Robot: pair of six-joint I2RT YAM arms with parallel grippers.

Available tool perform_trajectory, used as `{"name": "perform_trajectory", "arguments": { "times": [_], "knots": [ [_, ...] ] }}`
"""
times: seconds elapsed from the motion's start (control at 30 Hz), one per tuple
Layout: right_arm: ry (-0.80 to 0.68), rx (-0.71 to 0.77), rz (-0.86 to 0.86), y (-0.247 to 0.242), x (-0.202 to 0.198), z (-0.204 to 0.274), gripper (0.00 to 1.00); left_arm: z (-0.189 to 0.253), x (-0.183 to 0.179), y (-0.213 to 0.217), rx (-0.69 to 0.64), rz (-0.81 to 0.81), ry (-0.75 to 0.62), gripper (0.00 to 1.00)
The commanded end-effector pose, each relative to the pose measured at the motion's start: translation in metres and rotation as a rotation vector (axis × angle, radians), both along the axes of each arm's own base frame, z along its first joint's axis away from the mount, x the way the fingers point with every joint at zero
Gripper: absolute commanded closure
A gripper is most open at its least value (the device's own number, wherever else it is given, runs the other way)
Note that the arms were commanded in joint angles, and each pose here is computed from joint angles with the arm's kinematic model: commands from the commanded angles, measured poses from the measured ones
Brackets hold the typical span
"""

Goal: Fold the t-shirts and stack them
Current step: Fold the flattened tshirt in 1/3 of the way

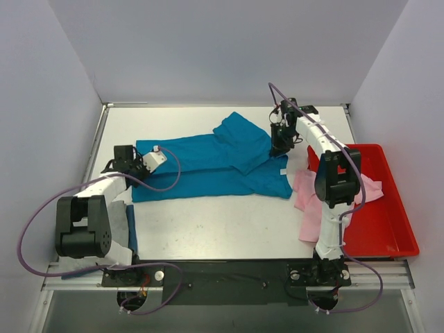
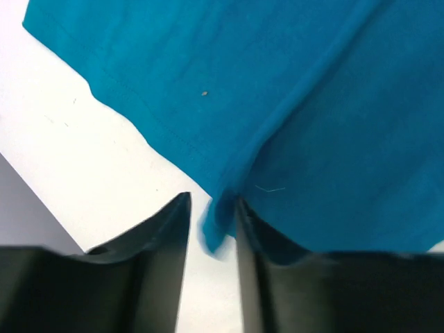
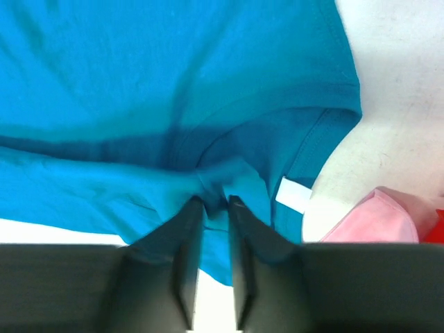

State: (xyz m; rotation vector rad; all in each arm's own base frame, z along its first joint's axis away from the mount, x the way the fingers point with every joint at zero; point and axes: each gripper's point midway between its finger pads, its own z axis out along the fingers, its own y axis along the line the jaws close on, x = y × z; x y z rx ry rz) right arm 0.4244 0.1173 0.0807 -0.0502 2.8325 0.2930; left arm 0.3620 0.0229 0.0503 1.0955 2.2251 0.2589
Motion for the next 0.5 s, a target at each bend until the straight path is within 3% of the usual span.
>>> {"name": "perform_trajectory", "arguments": {
  "times": [0.0, 0.03, 0.17, 0.27, 0.33, 0.47],
  "knots": [
    [-0.021, -0.045, -0.044, -0.008, 0.016, 0.009, 0.74, 0.036, 0.040, 0.008, 0.029, 0.055, -0.156, 0.47],
    [-0.024, -0.069, -0.058, -0.012, 0.019, 0.007, 0.63, 0.045, 0.046, 0.013, 0.029, 0.082, -0.181, 0.38],
    [-0.061, -0.119, -0.118, -0.026, 0.023, 0.030, 0.55, 0.078, 0.056, 0.020, -0.016, 0.136, -0.200, 0.34],
    [0.013, -0.154, -0.132, -0.039, -0.014, 0.026, 0.55, 0.066, 0.016, -0.013, -0.057, -0.108, -0.032, 0.48],
    [0.076, -0.164, -0.148, -0.046, -0.048, 0.021, 0.54, 0.045, -0.031, -0.041, -0.124, -0.305, 0.075, 0.48],
    [0.200, -0.118, -0.172, -0.042, -0.110, 0.007, 0.49, 0.029, -0.073, -0.060, -0.122, -0.499, 0.090, 0.37]
  ]
}}
